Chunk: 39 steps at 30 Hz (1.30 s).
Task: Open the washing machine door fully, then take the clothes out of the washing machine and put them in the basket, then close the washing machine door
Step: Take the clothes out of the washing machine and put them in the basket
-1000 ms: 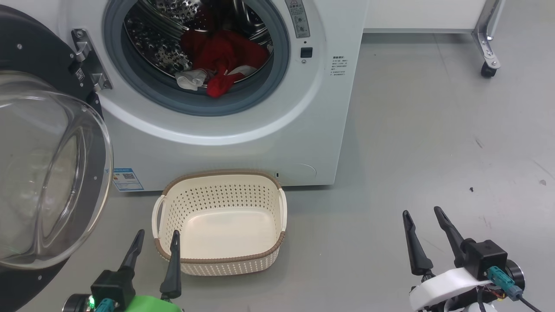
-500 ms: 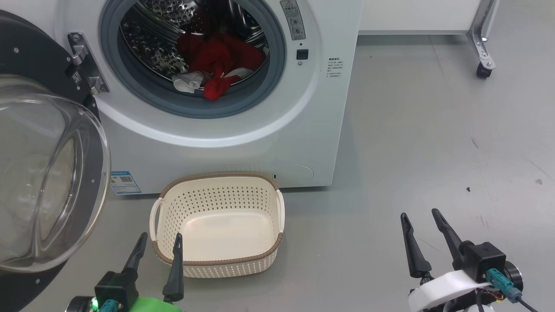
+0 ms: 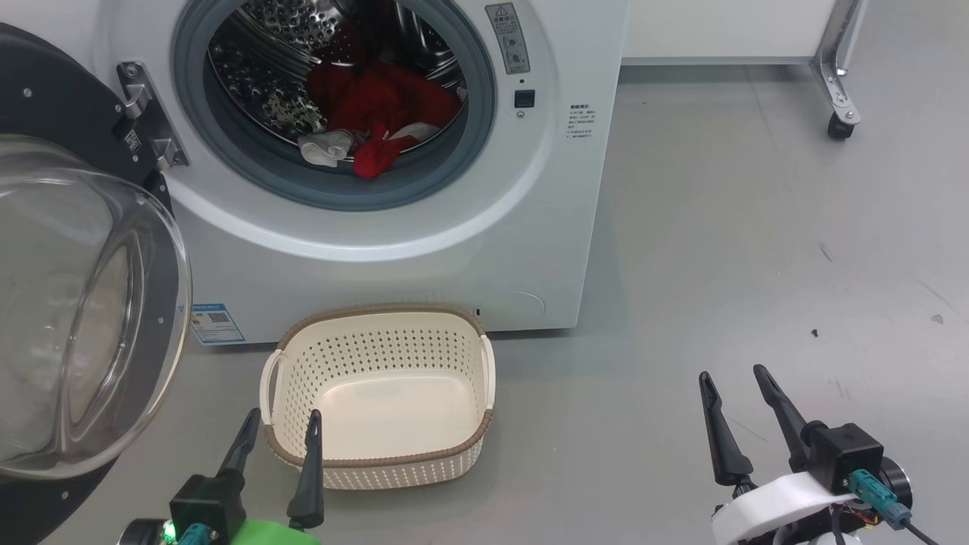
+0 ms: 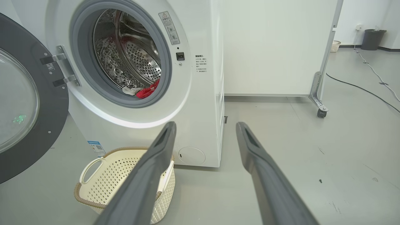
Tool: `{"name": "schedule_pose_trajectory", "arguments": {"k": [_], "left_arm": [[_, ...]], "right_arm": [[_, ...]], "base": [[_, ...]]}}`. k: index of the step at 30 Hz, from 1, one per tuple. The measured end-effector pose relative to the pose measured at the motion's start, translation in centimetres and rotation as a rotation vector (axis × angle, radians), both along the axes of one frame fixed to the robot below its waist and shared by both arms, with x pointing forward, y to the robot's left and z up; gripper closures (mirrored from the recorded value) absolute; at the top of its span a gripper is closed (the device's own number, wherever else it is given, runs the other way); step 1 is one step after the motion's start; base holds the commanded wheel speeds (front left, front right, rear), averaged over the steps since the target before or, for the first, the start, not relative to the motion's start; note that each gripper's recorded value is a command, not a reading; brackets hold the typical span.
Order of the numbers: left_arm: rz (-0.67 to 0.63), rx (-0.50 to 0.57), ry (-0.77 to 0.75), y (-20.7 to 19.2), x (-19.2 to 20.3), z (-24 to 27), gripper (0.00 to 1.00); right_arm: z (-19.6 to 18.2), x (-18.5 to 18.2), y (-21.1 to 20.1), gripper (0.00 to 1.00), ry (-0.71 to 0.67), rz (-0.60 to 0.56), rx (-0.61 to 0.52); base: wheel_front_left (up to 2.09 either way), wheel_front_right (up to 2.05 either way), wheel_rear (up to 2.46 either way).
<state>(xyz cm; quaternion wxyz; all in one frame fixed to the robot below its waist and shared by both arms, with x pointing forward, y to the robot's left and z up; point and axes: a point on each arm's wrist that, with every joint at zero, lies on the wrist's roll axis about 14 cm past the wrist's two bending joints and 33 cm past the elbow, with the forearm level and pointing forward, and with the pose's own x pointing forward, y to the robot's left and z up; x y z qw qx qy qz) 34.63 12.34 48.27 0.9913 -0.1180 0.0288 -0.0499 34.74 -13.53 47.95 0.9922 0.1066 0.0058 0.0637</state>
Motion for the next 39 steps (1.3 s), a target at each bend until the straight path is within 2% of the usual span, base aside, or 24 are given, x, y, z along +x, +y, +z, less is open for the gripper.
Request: {"name": "schedule_pose_trajectory", "arguments": {"k": [16,39], "left_arm": [[0.002,0.014,-0.013,-0.24,0.05,0.38,0.00],[0.005,0.013,-0.023,-0.30,0.11,0.75,0.00]], "right_arm": [[0.17,-0.21,-0.17,0.00,-0.005,-0.007,0.000],[0.02,-0.17,-0.16,0.00,0.001,-0.011,0.005]], "base": [[0.31,-0.31,0.00],[0.88,-0.88,0.00]]}}
